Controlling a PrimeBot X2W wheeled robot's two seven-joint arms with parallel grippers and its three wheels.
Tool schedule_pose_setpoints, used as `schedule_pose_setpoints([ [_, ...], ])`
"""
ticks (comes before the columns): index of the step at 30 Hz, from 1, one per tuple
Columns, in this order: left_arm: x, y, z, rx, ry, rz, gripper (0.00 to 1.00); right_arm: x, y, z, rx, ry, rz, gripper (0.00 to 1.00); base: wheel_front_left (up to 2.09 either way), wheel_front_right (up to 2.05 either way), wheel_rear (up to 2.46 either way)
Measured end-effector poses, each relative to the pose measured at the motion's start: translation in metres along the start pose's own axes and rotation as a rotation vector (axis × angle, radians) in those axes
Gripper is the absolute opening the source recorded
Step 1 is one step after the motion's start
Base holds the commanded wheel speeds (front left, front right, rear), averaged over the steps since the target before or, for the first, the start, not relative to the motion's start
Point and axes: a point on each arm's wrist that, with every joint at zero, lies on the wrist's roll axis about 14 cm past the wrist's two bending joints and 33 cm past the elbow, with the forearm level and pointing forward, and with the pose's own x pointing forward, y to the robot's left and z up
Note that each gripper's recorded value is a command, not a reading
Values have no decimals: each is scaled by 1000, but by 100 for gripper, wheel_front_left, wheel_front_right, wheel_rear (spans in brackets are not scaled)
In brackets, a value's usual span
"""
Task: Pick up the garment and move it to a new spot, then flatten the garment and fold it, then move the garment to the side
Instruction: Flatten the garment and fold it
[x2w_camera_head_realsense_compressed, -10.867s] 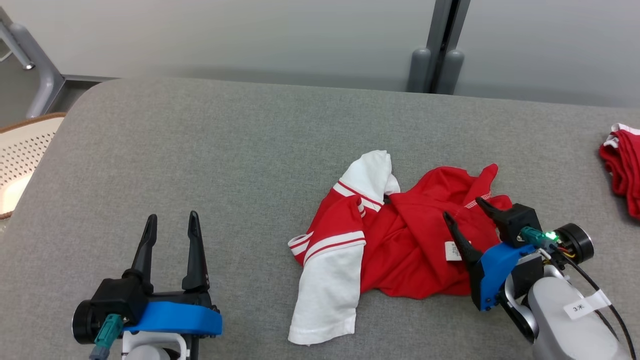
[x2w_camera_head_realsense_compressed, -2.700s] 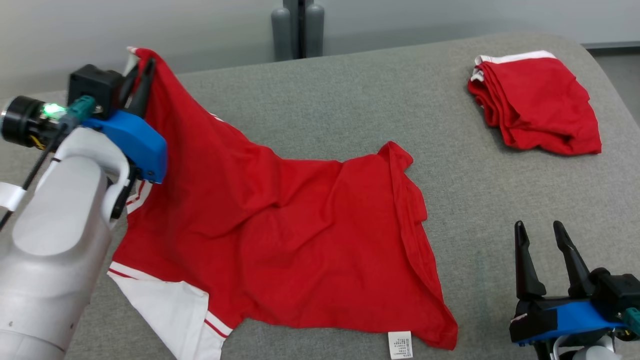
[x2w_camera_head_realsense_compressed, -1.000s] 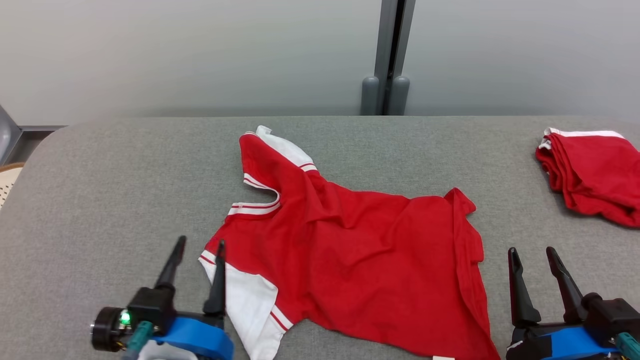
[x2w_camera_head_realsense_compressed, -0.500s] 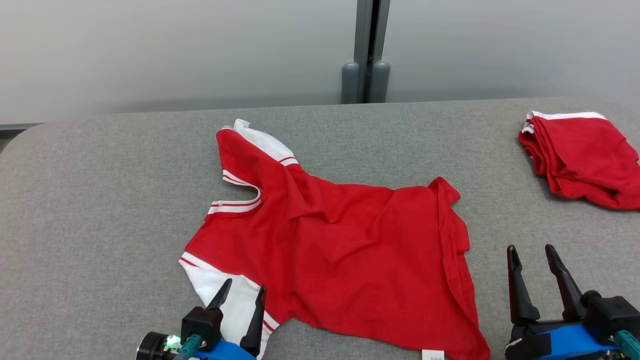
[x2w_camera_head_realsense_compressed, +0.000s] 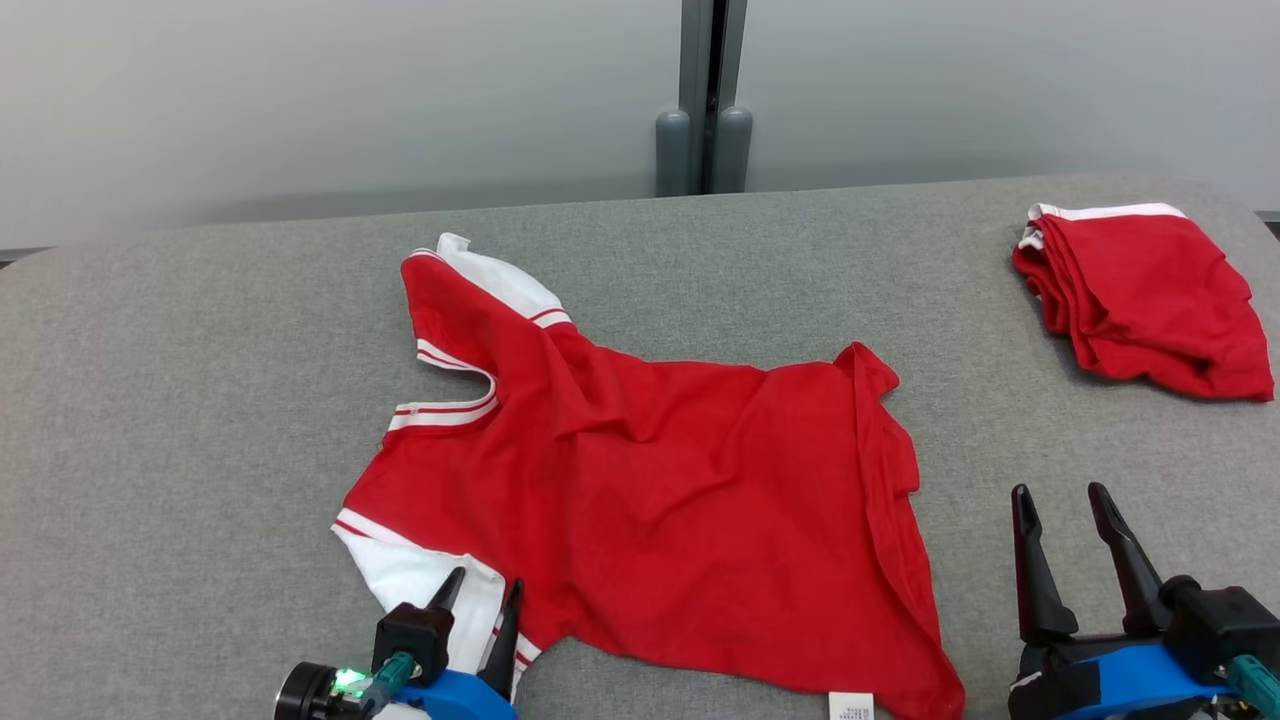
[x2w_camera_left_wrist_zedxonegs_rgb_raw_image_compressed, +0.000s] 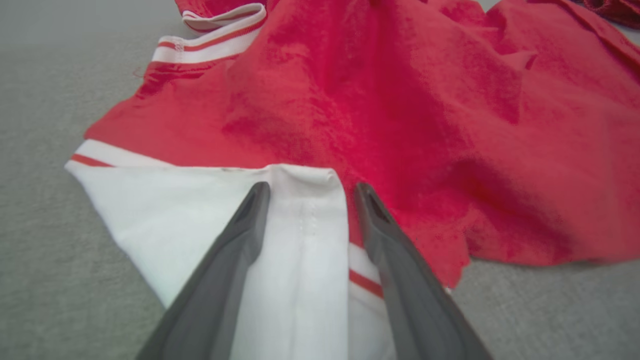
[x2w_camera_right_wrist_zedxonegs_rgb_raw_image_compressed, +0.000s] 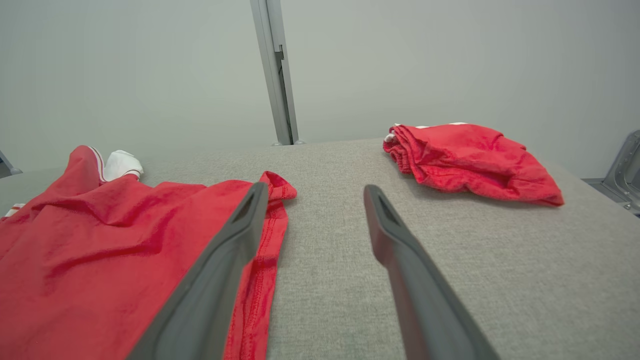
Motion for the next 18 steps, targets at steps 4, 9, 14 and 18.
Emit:
schedule_pose_setpoints([
  [4, 4, 1, 2, 3, 0, 1, 0, 0, -1, -1, 0, 2, -2, 100, 0, 0, 0],
  [9, 4, 6, 23, -21, -71, 26, 0, 2, 1, 0, 1, -2, 4, 100, 0, 0, 0],
  [14, -14, 18, 41, -56, -159, 83, 0, 5, 9, 0, 12, -2, 28, 100, 0, 0, 0],
  [18, -35, 36, 47, -80, -212, 159, 0, 10, 21, 0, 17, -3, 61, 100, 0, 0, 0],
])
